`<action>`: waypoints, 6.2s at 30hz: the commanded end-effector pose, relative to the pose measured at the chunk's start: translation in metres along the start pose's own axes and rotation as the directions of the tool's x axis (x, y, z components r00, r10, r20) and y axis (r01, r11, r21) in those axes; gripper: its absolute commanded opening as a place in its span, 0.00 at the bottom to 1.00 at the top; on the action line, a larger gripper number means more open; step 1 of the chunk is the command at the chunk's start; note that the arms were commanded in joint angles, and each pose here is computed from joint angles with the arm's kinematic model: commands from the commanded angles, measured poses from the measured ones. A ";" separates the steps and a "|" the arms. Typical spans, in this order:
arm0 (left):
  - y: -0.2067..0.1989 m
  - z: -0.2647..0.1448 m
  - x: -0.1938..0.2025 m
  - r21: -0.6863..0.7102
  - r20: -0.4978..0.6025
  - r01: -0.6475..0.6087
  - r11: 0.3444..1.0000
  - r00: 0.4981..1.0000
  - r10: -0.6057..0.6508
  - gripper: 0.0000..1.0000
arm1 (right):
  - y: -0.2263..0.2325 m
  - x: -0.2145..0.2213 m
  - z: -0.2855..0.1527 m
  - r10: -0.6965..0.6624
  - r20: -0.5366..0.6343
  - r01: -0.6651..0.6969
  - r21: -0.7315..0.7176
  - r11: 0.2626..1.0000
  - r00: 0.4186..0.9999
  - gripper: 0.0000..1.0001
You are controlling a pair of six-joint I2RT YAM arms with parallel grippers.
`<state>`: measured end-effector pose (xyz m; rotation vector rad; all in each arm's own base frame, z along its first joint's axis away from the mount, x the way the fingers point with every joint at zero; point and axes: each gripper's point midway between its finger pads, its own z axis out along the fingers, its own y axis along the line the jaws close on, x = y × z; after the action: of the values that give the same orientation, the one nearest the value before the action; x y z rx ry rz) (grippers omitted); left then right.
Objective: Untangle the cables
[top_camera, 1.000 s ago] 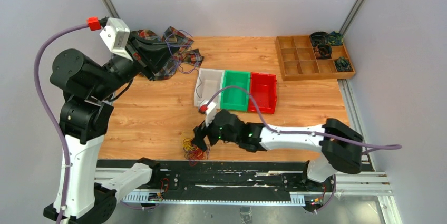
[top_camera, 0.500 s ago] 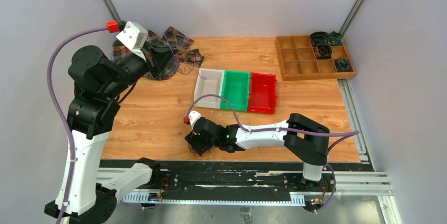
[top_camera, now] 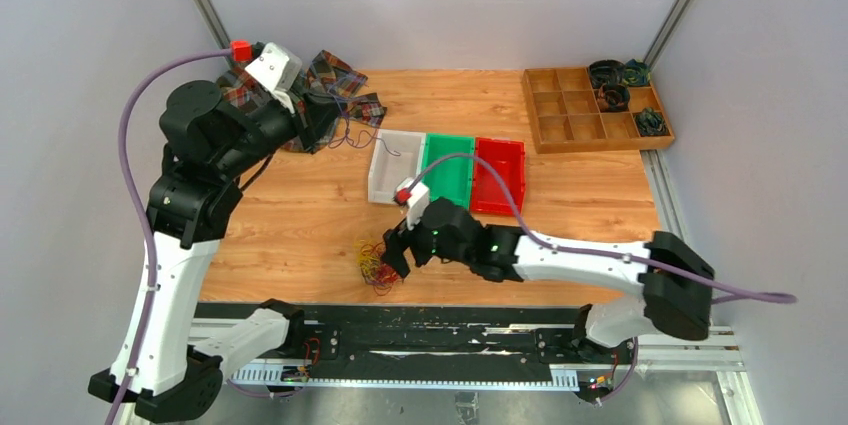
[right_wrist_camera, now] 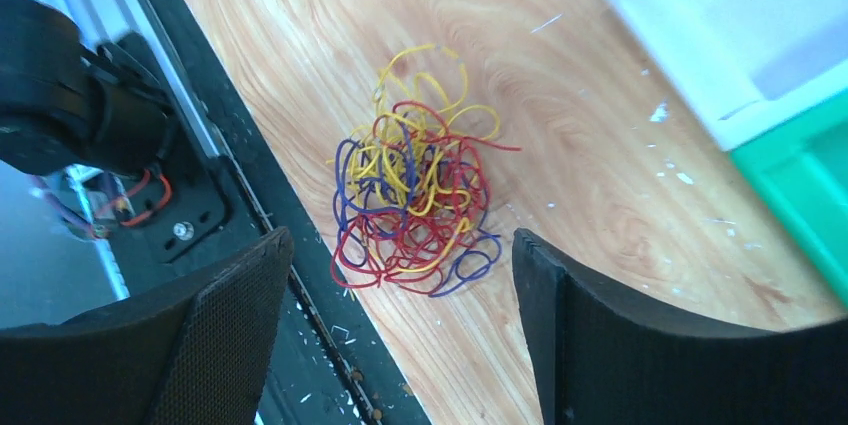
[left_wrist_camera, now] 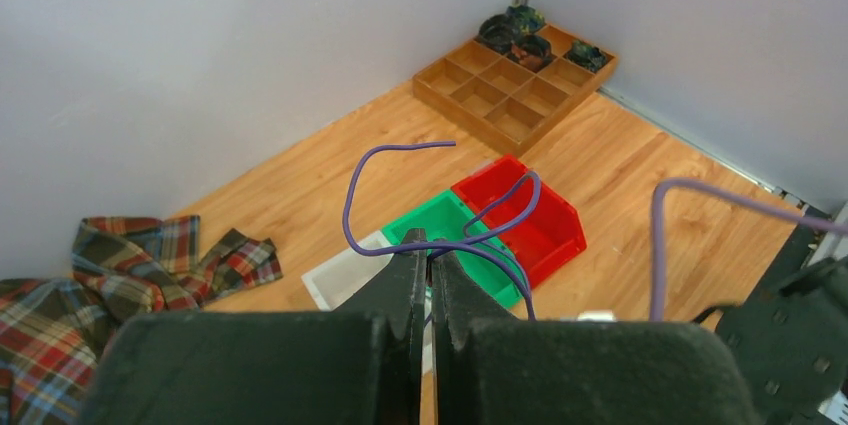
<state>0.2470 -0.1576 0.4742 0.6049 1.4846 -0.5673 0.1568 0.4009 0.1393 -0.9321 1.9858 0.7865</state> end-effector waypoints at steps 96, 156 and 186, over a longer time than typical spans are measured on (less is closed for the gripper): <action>-0.065 -0.041 0.320 0.660 -0.642 0.206 0.723 0.654 0.400 0.64 | -0.178 -0.026 -0.112 0.403 0.229 -0.460 0.332 0.824 0.886 0.69; -0.075 -0.014 0.181 0.383 -0.525 0.022 0.924 0.827 0.198 0.01 | -0.040 -0.126 -0.087 0.192 0.355 -0.184 -0.054 0.981 0.915 0.76; -0.101 -0.021 0.140 0.434 -0.473 0.137 0.891 0.876 0.096 0.01 | -0.031 -0.155 -0.033 0.238 0.449 -0.247 -0.041 0.968 0.861 0.70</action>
<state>0.1811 -0.2055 0.3104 1.1610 1.8964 -0.7297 0.2240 0.3976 0.2578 -0.5143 1.7694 0.9886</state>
